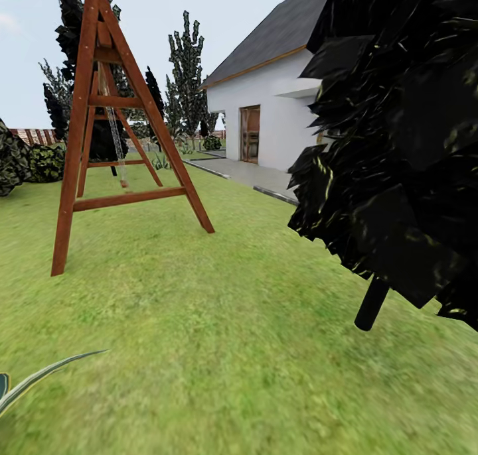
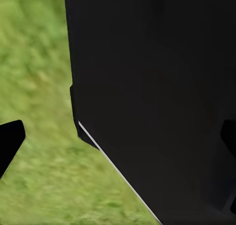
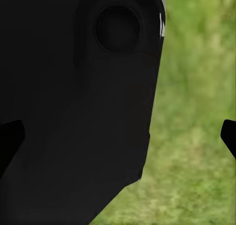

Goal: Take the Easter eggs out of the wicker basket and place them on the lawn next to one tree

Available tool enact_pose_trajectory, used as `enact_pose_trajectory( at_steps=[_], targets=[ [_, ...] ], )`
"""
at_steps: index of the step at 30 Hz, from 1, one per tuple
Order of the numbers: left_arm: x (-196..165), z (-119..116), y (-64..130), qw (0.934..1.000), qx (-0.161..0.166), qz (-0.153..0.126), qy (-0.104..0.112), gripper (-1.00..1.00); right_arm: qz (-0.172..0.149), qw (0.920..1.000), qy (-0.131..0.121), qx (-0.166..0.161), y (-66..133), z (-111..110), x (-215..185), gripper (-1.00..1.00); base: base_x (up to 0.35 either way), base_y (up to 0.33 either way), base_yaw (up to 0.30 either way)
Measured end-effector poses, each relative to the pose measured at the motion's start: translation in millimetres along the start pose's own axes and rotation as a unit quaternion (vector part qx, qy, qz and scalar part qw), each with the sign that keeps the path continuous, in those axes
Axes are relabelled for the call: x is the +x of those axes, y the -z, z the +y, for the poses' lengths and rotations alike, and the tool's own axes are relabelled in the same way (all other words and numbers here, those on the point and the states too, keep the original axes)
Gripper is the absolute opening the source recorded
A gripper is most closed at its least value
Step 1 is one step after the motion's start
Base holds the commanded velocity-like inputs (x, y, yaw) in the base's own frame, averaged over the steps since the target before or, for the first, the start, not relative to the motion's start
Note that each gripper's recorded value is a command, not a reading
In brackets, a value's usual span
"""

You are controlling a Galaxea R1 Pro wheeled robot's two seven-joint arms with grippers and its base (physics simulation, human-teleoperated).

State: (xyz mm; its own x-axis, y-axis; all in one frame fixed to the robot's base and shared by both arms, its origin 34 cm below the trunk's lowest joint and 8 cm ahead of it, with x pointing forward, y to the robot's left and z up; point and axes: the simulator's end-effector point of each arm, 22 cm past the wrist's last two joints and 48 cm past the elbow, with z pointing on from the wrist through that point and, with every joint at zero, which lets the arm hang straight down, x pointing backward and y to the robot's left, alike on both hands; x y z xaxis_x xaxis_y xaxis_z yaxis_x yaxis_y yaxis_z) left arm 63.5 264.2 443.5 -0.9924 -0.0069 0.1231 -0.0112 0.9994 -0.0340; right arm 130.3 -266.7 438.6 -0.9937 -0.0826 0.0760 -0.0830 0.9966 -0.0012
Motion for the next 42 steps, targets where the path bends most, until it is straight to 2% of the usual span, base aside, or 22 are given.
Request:
enact_pose_trajectory(
  at_steps=[42],
  targets=[
    [0.0,0.0,0.0,1.0,0.0,0.0,0.0,1.0,0.0,1.0,0.0,0.0,0.0,0.1,0.2,1.0,0.317,0.106,0.0]
  ],
)
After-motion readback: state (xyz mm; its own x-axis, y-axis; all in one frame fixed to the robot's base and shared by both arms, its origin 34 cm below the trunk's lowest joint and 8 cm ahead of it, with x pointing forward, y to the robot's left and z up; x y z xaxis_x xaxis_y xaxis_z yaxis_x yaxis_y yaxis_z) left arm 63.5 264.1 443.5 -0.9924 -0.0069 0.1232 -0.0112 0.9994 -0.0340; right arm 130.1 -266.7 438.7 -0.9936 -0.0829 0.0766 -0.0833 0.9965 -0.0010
